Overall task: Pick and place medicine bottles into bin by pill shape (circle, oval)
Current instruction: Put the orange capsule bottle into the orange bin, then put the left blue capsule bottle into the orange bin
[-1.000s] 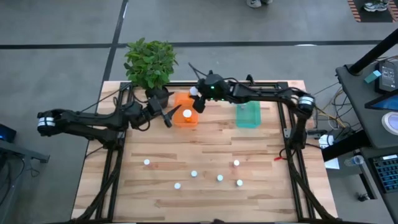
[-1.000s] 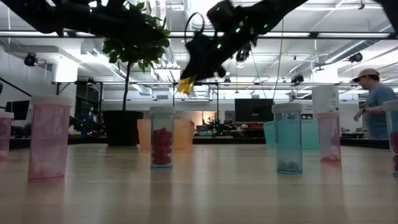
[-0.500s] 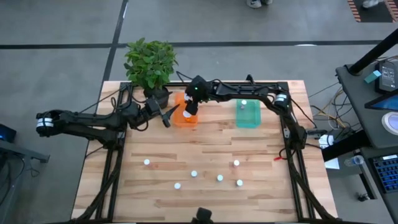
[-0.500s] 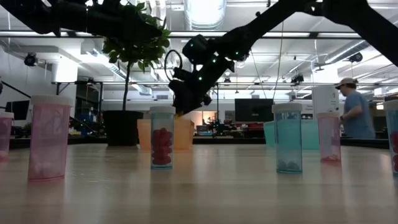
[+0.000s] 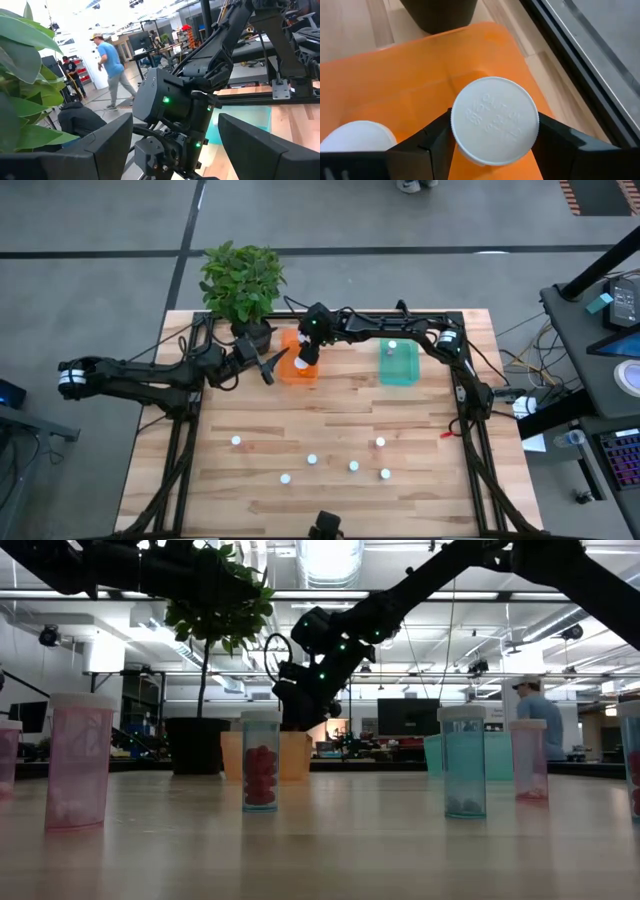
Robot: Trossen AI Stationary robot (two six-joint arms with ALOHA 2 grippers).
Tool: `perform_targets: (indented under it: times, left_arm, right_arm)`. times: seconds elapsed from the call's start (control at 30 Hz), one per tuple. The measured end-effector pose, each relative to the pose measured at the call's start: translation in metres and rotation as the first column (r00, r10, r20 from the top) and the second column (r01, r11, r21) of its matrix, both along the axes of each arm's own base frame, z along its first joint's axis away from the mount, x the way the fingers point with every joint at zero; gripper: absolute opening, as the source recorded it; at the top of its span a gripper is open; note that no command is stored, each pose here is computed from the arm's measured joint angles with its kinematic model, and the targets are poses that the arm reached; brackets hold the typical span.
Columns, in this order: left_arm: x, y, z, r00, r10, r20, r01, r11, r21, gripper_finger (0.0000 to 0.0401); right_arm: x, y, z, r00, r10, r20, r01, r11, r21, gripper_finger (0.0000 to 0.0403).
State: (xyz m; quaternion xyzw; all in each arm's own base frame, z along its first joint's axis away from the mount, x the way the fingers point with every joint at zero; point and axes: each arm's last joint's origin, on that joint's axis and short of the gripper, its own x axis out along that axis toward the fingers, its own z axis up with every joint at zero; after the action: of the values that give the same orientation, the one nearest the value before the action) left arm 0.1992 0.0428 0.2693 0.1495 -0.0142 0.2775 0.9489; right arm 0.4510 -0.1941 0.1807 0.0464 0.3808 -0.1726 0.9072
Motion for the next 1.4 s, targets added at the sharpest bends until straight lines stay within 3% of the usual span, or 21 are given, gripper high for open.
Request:
perform_targets:
  times: [0.57, 0.8, 1.07, 1.23, 1.4]
  left_arm:
    - [0.0, 0.0, 0.0, 1.0, 0.0, 0.001, 0.0, 1.0, 0.0, 0.0274]
    - [0.0, 0.0, 0.0, 1.0, 0.0, -0.002, 0.0, 1.0, 0.002, 0.0274]
    - [0.0, 0.0, 0.0, 1.0, -0.001, -0.001, 0.001, 1.0, 0.002, 0.0274]
    - [0.001, -0.001, 0.0, 0.999, -0.032, 0.003, 0.032, 0.999, -0.003, 0.0274]
    - [0.002, -0.005, 0.0, 0.99, -0.143, 0.012, 0.143, 0.99, -0.006, 0.0274]
  right_arm:
    - [0.0, 0.0, 0.0, 1.0, -0.002, 0.001, 0.002, 1.0, -0.001, 0.0278]
    - [-0.008, 0.01, 0.029, 1.0, 0.016, 0.022, -0.016, 1.0, -0.025, 0.0272]
    - [-0.035, 0.07, 0.064, 0.99, 0.116, 0.078, -0.106, 0.987, -0.123, 0.0255]
    - [-0.067, 0.12, 0.065, 0.959, 0.227, 0.168, -0.192, 0.96, -0.202, 0.0248]
    - [-0.11, 0.158, 0.061, 0.904, 0.348, 0.247, -0.273, 0.917, -0.291, 0.0246]
